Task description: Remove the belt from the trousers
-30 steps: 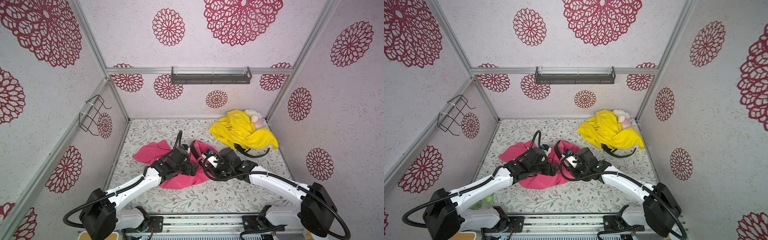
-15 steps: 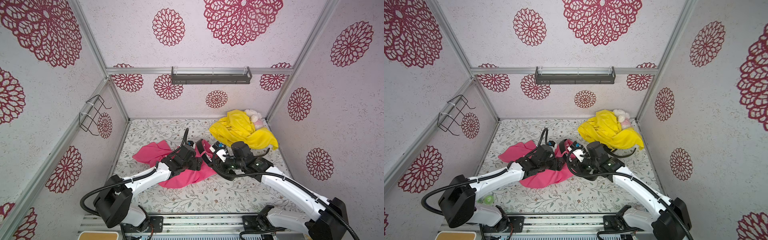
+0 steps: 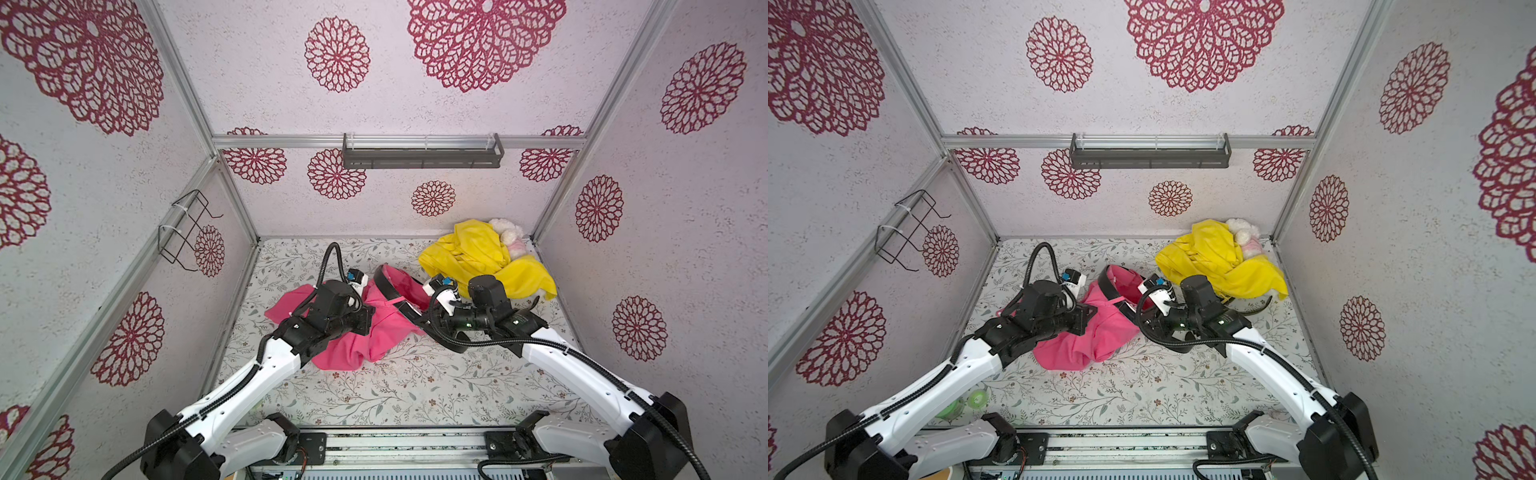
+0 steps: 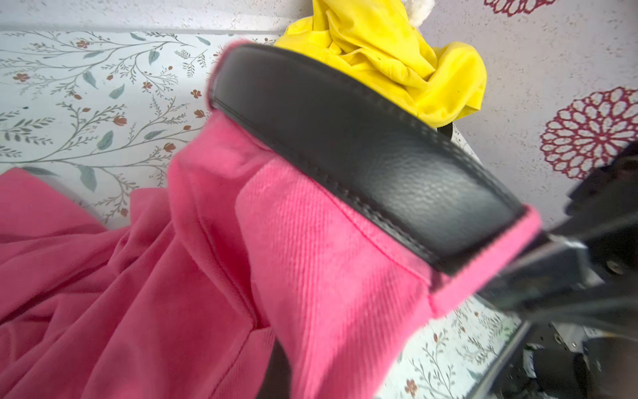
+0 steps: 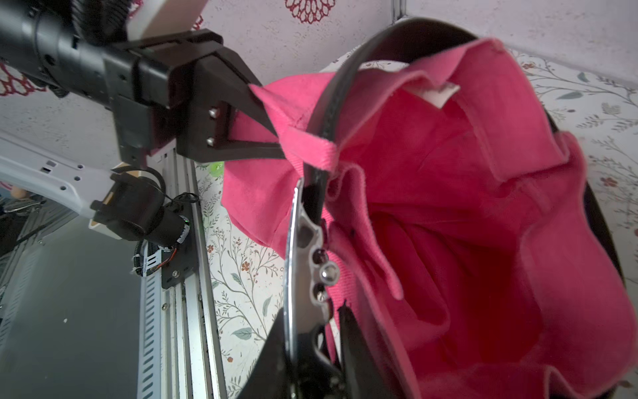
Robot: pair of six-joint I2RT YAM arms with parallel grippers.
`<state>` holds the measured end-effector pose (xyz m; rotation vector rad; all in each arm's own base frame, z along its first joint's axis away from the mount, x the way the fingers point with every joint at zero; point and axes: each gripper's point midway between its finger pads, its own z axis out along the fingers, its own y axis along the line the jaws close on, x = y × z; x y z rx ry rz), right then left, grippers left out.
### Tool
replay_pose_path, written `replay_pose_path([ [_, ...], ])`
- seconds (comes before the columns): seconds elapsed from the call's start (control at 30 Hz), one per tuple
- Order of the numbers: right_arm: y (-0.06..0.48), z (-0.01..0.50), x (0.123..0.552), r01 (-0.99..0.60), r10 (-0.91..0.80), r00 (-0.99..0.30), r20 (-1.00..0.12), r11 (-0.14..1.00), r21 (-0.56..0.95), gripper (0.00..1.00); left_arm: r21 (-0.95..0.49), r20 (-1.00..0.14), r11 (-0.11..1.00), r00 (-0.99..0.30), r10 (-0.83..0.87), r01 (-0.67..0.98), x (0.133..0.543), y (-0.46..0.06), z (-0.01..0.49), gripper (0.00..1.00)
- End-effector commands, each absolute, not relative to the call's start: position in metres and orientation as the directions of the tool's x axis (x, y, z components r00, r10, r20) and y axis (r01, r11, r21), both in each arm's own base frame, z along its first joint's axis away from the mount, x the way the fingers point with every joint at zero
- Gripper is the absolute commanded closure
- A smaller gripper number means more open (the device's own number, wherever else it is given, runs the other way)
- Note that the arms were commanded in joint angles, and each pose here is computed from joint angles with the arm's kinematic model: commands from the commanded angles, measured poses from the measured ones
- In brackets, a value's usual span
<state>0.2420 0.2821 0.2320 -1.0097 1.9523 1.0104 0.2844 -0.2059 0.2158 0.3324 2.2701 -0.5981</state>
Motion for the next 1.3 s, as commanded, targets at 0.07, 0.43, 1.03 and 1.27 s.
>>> replay_pose_path([
  [0.07,0.26,0.186,0.277,-0.732,-0.307,-0.592,-0.745,0.591,0.337,0.62,-0.303,-0.624,0.909,-0.78,0.037,0.286,0.282,-0.183,0.208,1.0],
  [0.43,0.263,0.23,0.269,-0.661,-0.382,-0.333,-0.862,0.747,-0.076,0.02,-0.355,-0.557,0.89,-0.829,0.045,0.287,0.285,-0.215,0.225,1.0],
  [1.03,0.305,0.226,0.279,-0.472,-0.535,-0.158,-0.83,0.779,-0.412,0.03,-0.407,-0.59,0.857,-0.807,0.017,0.316,0.276,-0.222,0.257,1.0],
  [1.27,0.309,0.214,0.293,-0.411,-0.592,-0.133,-0.795,0.763,-0.499,0.03,-0.432,-0.597,0.841,-0.802,0.003,0.325,0.274,-0.225,0.264,1.0],
])
